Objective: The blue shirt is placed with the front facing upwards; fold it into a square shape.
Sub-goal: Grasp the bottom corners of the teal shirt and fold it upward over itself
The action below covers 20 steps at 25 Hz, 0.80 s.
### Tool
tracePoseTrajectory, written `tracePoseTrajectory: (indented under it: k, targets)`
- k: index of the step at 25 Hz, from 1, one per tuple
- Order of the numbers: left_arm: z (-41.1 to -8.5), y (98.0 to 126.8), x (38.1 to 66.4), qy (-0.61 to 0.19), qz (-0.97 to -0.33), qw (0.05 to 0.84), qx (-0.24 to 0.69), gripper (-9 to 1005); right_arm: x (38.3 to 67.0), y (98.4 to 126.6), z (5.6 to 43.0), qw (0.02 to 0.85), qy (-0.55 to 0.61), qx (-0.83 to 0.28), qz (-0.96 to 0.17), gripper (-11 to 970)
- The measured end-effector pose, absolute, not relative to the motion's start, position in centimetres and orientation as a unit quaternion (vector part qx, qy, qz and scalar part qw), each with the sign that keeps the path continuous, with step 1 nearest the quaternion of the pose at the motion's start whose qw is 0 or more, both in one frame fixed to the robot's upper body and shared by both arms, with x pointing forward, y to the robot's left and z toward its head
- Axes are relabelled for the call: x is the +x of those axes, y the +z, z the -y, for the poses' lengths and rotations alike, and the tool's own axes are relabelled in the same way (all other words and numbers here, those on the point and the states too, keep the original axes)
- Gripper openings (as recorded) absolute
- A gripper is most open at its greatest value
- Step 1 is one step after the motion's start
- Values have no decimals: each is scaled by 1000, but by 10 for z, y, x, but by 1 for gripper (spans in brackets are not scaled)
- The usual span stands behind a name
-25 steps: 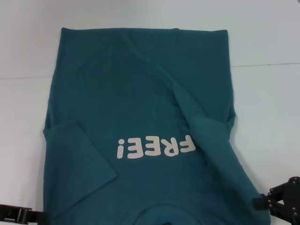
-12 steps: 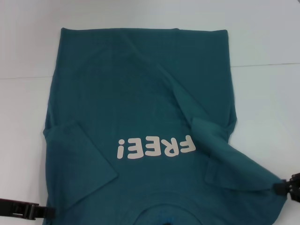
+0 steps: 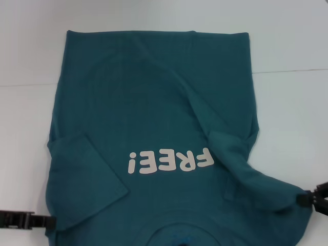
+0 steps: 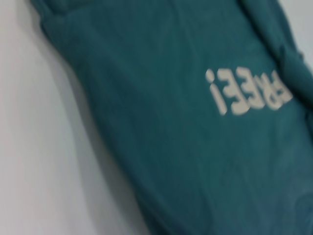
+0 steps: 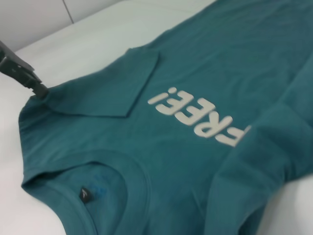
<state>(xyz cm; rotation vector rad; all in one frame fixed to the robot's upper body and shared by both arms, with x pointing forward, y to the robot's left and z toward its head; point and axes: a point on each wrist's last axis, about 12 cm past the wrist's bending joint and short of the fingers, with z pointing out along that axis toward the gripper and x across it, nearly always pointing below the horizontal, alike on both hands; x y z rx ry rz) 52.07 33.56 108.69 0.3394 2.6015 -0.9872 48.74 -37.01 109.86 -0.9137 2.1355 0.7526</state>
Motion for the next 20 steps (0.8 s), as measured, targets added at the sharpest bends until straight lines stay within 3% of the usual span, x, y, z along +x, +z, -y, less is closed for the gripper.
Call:
tracePoseTrajectory:
  k: [7,20]
  targets:
    - [-352,1097,526,-397,-889,216,70,22,510,1110,353,367,297,-363,-803,15]
    - [-355,1096,550,-398,-867,300,-4,23,554,1134,347,470,268,-291,-789,15]
